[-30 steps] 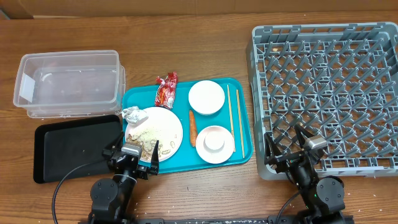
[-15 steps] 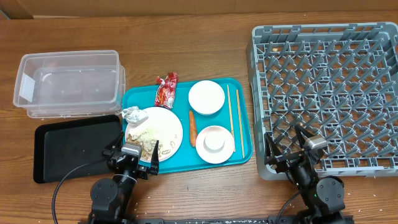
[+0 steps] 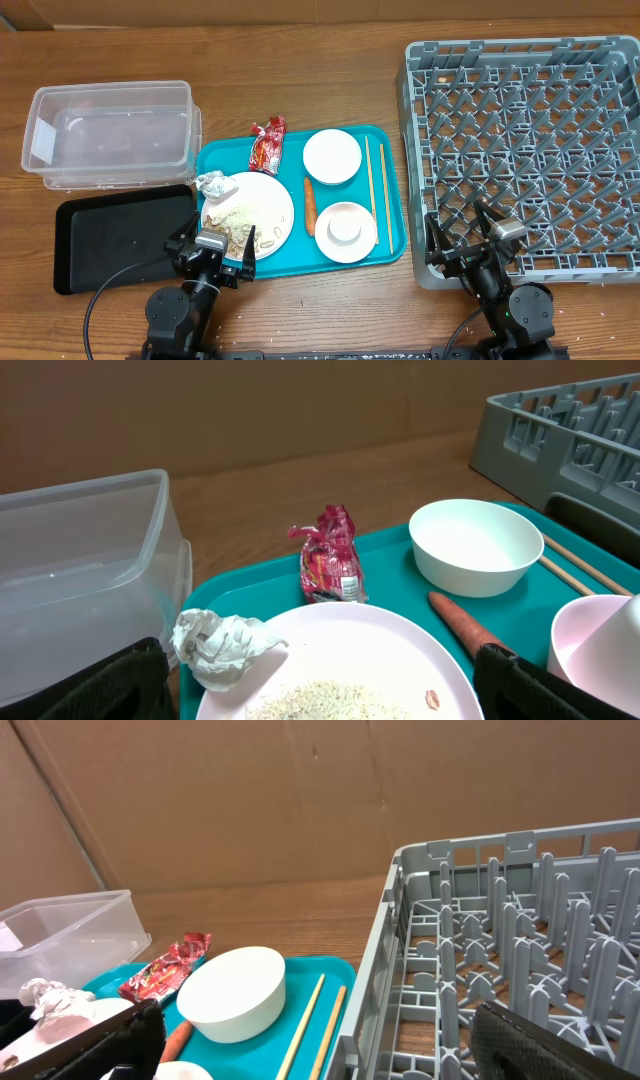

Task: Sort waste into correct bins and load items into the dishwasher

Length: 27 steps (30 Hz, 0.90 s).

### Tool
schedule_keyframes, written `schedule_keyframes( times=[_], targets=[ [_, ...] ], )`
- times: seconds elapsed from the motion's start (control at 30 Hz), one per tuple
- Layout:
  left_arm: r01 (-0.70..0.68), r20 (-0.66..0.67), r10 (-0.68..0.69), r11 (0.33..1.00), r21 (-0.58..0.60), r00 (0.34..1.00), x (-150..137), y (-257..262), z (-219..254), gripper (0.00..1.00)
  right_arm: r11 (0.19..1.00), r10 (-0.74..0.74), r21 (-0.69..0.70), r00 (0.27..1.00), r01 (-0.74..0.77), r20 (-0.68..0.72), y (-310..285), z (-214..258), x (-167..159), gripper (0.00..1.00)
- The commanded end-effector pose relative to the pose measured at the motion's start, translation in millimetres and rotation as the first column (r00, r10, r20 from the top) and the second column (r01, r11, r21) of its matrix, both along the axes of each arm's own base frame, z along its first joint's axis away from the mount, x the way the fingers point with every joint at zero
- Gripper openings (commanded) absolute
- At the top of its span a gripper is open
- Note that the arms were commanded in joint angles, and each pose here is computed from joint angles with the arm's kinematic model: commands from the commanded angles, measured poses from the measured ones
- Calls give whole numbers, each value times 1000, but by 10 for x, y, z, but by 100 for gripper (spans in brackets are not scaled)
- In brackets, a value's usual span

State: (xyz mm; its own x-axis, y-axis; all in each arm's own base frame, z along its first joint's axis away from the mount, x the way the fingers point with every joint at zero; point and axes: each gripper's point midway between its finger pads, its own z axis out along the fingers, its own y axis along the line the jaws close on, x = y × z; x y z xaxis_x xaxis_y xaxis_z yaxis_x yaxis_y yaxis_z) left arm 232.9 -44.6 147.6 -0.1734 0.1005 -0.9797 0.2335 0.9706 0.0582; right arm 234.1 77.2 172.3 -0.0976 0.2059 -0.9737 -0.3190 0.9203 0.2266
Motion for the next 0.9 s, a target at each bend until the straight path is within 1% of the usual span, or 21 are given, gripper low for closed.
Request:
schedule_keyframes(
  times=[0.0, 0.67, 0.77, 0.87],
  targets=[
    [-6, 13, 6, 1000, 13, 1000, 4, 22, 8, 100, 1000, 9, 1, 1000, -9, 5, 16, -15, -6, 100],
    [-5, 13, 5, 1000, 13, 1000, 4, 21, 8, 100, 1000, 9, 1, 1000, -9, 5, 16, -15, -6, 100],
    [-4, 33, 2, 998, 57, 999, 10, 30, 32, 100, 1000, 9, 2, 1000, -9, 6, 17, -12, -6, 100],
    [0, 24, -1, 998, 63, 1000, 5, 28, 6, 100, 1000, 9, 4, 1000, -9, 12, 17, 3, -6, 100]
  ],
)
